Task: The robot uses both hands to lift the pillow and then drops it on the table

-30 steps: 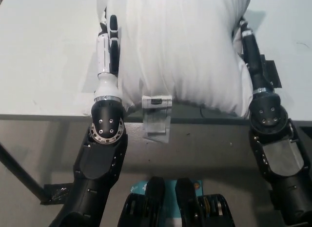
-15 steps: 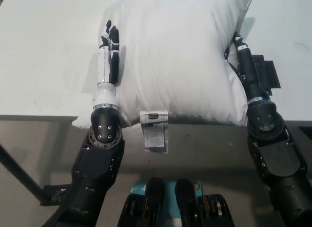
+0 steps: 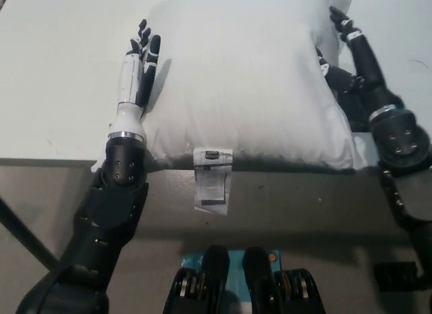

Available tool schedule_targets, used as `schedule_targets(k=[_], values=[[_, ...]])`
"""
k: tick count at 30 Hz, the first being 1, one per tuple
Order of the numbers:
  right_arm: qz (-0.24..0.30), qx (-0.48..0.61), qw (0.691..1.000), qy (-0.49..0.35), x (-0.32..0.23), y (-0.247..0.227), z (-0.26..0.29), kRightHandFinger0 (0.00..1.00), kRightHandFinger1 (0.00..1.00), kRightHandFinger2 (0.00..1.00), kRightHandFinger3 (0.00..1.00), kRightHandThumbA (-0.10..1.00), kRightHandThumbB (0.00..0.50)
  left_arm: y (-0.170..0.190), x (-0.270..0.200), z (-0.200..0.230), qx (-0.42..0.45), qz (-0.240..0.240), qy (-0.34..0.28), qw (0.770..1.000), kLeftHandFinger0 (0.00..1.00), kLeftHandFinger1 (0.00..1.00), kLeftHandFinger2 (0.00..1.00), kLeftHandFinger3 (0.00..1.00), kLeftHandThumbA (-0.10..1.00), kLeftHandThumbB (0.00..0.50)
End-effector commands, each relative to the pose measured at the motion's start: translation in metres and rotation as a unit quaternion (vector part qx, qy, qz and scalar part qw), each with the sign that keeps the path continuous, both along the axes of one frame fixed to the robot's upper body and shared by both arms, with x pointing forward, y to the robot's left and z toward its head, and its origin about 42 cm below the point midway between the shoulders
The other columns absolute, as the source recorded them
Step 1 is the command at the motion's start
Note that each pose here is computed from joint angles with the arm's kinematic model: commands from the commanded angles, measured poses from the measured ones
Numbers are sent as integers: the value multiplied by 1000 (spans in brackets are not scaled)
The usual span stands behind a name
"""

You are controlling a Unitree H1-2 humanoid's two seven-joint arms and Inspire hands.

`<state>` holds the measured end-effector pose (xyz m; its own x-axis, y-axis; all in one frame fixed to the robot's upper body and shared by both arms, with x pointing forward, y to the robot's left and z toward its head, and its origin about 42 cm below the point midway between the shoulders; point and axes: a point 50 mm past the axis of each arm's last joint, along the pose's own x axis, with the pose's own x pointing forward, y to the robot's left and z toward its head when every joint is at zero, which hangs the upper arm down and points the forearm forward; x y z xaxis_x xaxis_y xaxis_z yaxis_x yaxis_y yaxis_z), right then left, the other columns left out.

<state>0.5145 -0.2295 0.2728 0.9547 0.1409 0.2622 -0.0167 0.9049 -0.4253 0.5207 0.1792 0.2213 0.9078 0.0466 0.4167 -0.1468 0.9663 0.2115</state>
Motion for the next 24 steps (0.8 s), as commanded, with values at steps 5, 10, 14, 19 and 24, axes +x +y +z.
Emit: schedule_targets(k=[5,10,14,19,24], values=[[-9,13,988,-153,-7,-71,14,1000,1000,1000,1000,906,331,32,-5,44,25,-7,-93,995,1000,1000,1000,1000,1000,6],[-24,-2,985,-172,-21,-93,17,1000,1000,1000,1000,956,303,58,-19,56,17,3,-127,992,1000,1000,1000,1000,1000,74],[-15,-5,981,-193,-32,-107,31,1000,1000,1000,1000,1000,310,68,-31,68,19,-4,-158,987,1000,1000,1000,1000,1000,73],[3,-31,978,-207,-72,-112,46,1000,1000,1000,1000,922,281,70,-72,61,-5,-20,-194,981,1000,1000,1000,1000,1000,71],[5,-63,983,-173,-126,-100,31,1000,1000,1000,1000,834,269,74,-117,32,-56,2,-200,978,1000,1000,1000,1000,1000,24]])
